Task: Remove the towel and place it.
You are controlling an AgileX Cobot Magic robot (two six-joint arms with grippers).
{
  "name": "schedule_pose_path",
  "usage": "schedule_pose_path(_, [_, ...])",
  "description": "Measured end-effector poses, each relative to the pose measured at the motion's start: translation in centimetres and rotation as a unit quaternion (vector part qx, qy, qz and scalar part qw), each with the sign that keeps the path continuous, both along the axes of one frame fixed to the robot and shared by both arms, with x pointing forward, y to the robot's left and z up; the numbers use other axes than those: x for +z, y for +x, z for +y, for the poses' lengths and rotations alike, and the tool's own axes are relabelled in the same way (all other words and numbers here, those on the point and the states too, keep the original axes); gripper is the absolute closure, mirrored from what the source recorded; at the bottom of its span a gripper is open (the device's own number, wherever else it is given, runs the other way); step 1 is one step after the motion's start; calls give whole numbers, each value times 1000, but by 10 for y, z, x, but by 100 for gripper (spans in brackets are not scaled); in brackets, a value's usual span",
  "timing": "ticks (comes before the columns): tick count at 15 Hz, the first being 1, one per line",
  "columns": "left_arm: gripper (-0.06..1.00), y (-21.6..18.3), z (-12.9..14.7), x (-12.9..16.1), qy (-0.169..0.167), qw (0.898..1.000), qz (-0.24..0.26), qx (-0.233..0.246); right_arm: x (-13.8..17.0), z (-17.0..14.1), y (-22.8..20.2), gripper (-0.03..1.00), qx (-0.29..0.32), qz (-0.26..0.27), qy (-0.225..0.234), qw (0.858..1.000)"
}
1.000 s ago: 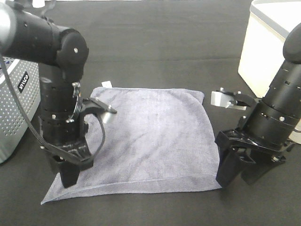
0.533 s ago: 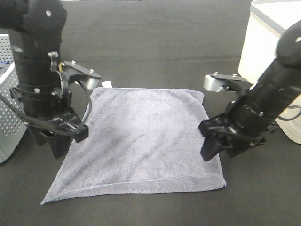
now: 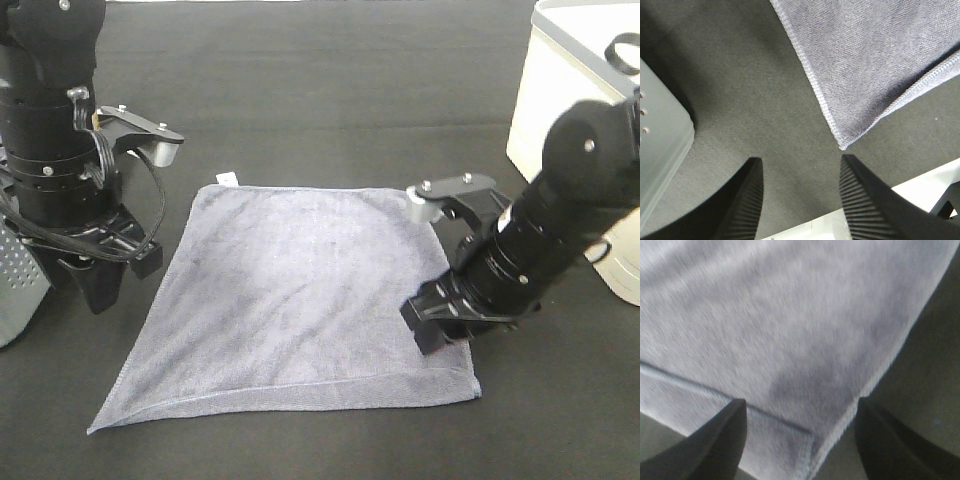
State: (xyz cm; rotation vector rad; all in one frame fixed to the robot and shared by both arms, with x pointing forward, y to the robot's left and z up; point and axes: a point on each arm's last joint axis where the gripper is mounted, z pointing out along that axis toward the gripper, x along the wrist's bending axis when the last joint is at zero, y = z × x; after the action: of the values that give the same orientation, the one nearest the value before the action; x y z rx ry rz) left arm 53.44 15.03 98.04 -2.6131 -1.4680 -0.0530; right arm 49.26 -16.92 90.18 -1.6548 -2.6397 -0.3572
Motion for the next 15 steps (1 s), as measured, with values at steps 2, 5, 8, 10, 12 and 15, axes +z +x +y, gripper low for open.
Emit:
schedule_pose_path(2, [49,0,0,0,0,1000,0,0,-6,-3,-5,37,-1,1,-4,1000])
schedule_pose_path(5, [49,0,0,0,0,1000,0,0,-15,-7,-10,37,-6,-6,-8,1000])
schedule_pose_path(8, [49,0,0,0,0,1000,0,0,-22,-9,-16,38,-10,15,-13,1000])
schedule_pose_path(10, [49,0,0,0,0,1000,1,-7,-22,-9,-22,39,-13,53,-15,998])
schedule_pose_path(12, [49,0,0,0,0,1000,1,-9,-22,-9,-27,39,-14,75,-16,997])
schedule_pose_path(15, [49,0,0,0,-1,1000,1,-9,-20,-11,-45,44,-9,176,-27,984])
